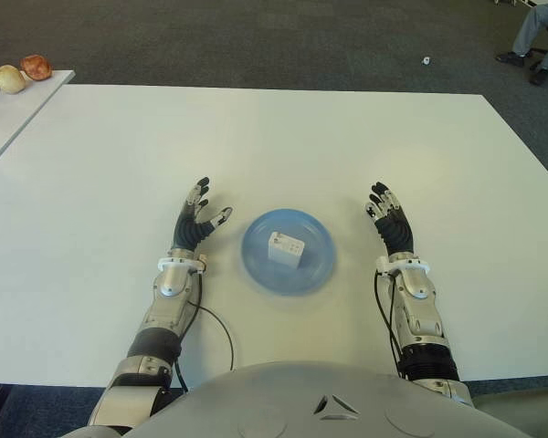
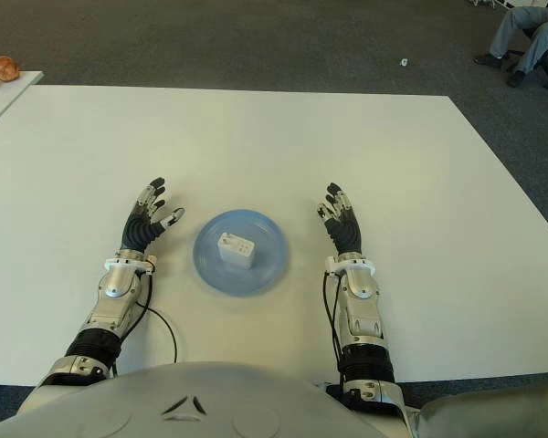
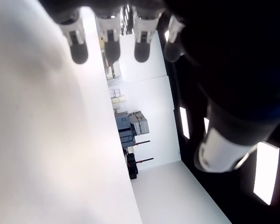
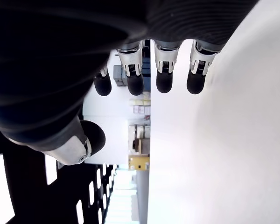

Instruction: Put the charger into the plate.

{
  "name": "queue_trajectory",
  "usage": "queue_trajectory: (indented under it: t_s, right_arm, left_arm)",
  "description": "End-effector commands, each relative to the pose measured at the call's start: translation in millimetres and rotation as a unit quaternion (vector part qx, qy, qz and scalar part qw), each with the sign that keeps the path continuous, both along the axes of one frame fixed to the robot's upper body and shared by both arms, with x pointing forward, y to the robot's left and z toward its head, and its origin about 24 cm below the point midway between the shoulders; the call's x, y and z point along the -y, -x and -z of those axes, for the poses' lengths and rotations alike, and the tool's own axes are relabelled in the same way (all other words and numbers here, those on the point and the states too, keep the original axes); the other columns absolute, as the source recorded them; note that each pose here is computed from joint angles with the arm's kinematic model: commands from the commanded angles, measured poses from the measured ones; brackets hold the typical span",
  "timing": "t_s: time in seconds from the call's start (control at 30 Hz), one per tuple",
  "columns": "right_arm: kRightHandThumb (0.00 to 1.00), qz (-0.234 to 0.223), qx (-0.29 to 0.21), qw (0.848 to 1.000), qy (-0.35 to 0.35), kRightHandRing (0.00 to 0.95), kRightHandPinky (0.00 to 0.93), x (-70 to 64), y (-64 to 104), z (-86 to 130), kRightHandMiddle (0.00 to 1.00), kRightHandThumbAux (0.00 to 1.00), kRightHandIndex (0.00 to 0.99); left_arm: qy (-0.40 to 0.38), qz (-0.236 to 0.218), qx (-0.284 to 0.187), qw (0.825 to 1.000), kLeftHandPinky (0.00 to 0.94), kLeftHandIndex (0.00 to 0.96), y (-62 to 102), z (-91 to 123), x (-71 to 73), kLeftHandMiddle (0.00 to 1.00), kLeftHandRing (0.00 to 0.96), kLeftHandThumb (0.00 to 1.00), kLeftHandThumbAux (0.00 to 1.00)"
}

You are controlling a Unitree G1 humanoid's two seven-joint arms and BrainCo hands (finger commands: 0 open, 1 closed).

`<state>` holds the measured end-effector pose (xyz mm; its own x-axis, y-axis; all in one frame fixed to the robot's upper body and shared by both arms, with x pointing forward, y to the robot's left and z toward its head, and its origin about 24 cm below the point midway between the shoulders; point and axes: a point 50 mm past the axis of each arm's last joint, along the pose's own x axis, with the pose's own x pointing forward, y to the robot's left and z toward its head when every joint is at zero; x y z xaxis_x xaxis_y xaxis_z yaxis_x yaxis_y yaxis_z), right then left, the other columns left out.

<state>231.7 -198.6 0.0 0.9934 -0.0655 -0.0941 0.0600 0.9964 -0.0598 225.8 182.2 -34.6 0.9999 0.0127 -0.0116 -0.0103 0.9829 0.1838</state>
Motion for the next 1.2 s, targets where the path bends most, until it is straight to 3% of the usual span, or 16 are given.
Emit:
queue_trajectory:
  t_s: [0.03,0.67,1.2]
  right_arm:
    - [0.0,0.002,-0.001,1.0,0.003,0.0,0.0,1.9,-0.3,-0.1,0.0,0.612,0.0]
    - [0.0,0.004,-0.006,1.0,0.01,0.0,0.0,6.7,0.4,-0.4,0.0,0.61,0.0]
    - [0.0,0.002,-0.031,0.999,-0.008,0.0,0.0,1.9,13.2,9.8,0.0,0.622,0.0]
  left_arm:
    - [0.009,-0.003,-0.048,0.999,0.063,0.0,15.4,19.8,2.4,0.029,0.04,0.14,0.712]
    - [0.049,-0.001,-0.044,0.998,0.1,0.004,12.6,21.2,6.4,0.046,0.06,0.056,0.753]
    - [0.045,0.0,-0.073,0.996,0.081,0.0,2.2,24.8,4.6,0.035,0.051,0.068,0.786]
